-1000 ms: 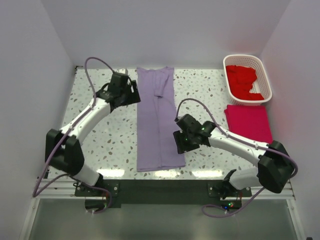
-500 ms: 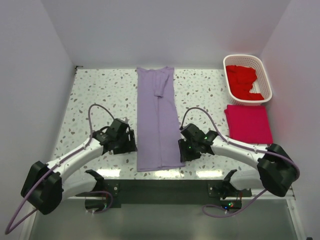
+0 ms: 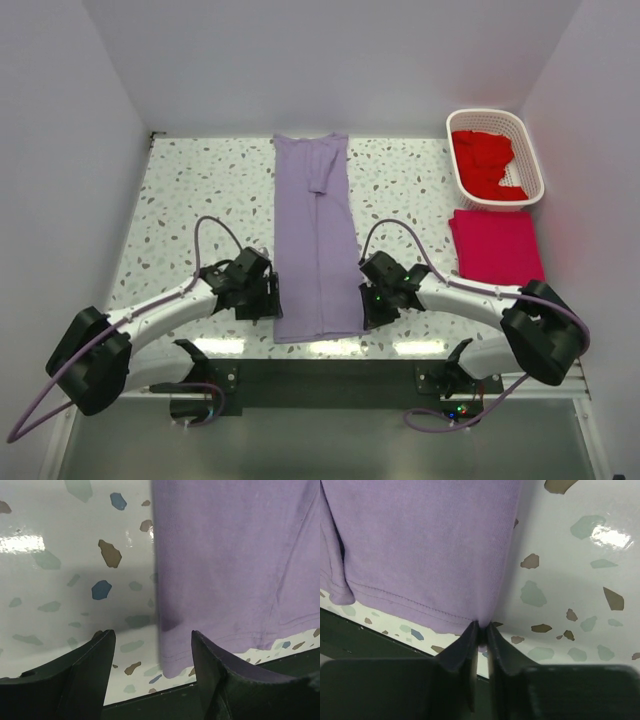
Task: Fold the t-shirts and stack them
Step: Fold the tshirt
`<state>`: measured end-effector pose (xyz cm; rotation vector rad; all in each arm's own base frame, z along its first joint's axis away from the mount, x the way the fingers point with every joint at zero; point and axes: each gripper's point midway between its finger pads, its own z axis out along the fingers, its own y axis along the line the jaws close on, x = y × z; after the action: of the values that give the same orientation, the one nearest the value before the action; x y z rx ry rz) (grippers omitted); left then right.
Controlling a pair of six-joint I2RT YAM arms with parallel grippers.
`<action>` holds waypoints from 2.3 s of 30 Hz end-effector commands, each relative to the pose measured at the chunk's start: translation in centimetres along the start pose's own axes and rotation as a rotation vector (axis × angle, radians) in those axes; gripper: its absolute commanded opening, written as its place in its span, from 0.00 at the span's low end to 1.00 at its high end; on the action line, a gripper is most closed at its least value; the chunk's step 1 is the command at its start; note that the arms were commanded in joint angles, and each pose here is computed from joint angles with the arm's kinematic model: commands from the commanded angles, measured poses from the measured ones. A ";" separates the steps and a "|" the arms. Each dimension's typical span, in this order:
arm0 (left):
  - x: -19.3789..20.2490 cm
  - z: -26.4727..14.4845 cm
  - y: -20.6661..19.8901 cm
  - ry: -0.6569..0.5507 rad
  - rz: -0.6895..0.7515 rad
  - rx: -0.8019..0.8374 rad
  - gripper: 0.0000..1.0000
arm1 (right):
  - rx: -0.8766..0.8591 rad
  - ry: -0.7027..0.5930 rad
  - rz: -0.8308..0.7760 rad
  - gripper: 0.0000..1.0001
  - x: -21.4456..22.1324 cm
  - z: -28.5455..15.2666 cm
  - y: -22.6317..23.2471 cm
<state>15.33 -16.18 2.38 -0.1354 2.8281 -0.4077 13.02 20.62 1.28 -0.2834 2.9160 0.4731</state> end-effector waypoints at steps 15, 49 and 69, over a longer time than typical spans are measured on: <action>3.8 0.9 -1.1 0.107 0.043 -0.035 0.43 | -0.016 0.047 -0.008 0.00 1.3 0.4 -0.3; -6.4 -2.6 -6.1 -0.015 0.039 0.175 0.00 | 0.019 -0.190 -0.073 0.00 -9.5 -7.8 0.2; -25.0 -0.2 -3.5 -0.262 -0.092 0.095 0.00 | 0.025 -0.334 -0.015 0.00 -25.3 -5.6 -2.3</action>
<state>36.40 -16.84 8.51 -0.2922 2.6433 -0.5016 34.87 20.16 9.28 -0.1673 2.6686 0.4029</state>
